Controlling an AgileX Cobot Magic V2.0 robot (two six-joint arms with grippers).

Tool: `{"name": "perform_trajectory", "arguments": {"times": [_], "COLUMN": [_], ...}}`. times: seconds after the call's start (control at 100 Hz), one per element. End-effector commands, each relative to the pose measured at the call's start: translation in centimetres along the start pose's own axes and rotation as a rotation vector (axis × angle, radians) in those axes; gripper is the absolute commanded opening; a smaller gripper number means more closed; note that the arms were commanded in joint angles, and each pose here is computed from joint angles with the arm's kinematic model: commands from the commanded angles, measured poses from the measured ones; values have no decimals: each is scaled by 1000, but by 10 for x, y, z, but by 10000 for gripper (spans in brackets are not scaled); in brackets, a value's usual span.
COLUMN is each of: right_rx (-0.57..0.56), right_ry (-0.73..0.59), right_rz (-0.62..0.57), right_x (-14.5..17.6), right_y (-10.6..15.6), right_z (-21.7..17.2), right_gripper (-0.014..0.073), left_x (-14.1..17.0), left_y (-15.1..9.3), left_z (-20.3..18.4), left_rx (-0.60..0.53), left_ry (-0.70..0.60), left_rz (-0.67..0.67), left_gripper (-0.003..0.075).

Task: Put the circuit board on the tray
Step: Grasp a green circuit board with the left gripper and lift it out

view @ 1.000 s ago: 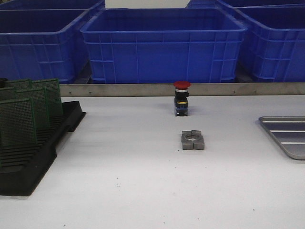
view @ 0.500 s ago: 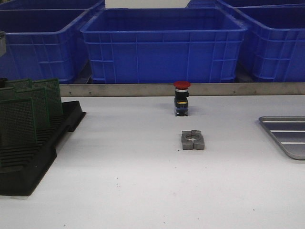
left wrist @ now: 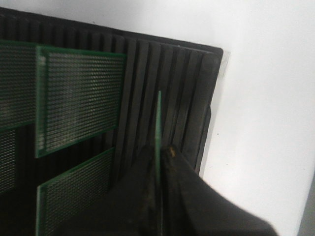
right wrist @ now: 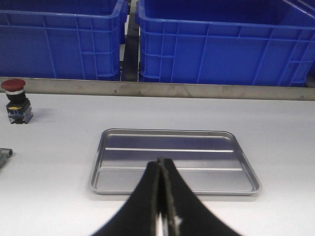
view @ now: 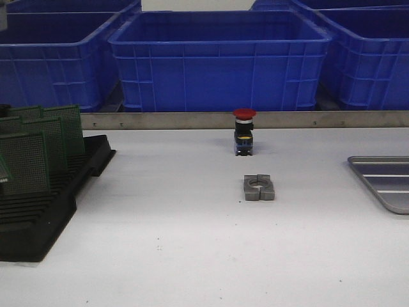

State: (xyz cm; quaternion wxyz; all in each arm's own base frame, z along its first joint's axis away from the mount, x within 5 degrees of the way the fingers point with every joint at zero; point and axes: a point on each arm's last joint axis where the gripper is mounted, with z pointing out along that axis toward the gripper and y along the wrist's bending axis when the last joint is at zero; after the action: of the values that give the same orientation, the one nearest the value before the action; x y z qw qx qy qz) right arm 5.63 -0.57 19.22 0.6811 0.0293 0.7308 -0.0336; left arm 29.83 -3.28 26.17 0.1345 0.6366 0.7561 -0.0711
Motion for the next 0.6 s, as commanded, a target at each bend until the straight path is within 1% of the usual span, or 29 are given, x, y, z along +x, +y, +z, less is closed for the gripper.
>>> {"name": "perform_trajectory", "arguments": {"times": [0.0,0.09,0.21,0.28,0.42,0.59], "right_rx": [-5,-5,-5,-5,-5,-5], "right_ry": [-97,-97,-98,-99,-99,-99], "right_rz": [-12,-12,-13,-14,-14,-14], "right_x": [-8,-8,-8,-8,-8,-8], "right_y": [1,1,1,1,1,1], "right_z": [-2,-2,-2,-2,-2,-2], "right_gripper": [-59,-59,-59,-59,-59,-59], "left_x": [-16,-27,-47,-58,-82,-112], "left_y": [-7,-7,-9,-11,-19,-33], "left_z": [-35,-44,-49,-51,-52,-50], "left_rx": [-3,-2,27,46,93,155], "left_ry": [-80,-176,-397,-479,-582,-667], "left_rz": [7,-15,-74,-85,-64,-17], "left_gripper": [-20,-20,-20,-20,-20,-20]}}
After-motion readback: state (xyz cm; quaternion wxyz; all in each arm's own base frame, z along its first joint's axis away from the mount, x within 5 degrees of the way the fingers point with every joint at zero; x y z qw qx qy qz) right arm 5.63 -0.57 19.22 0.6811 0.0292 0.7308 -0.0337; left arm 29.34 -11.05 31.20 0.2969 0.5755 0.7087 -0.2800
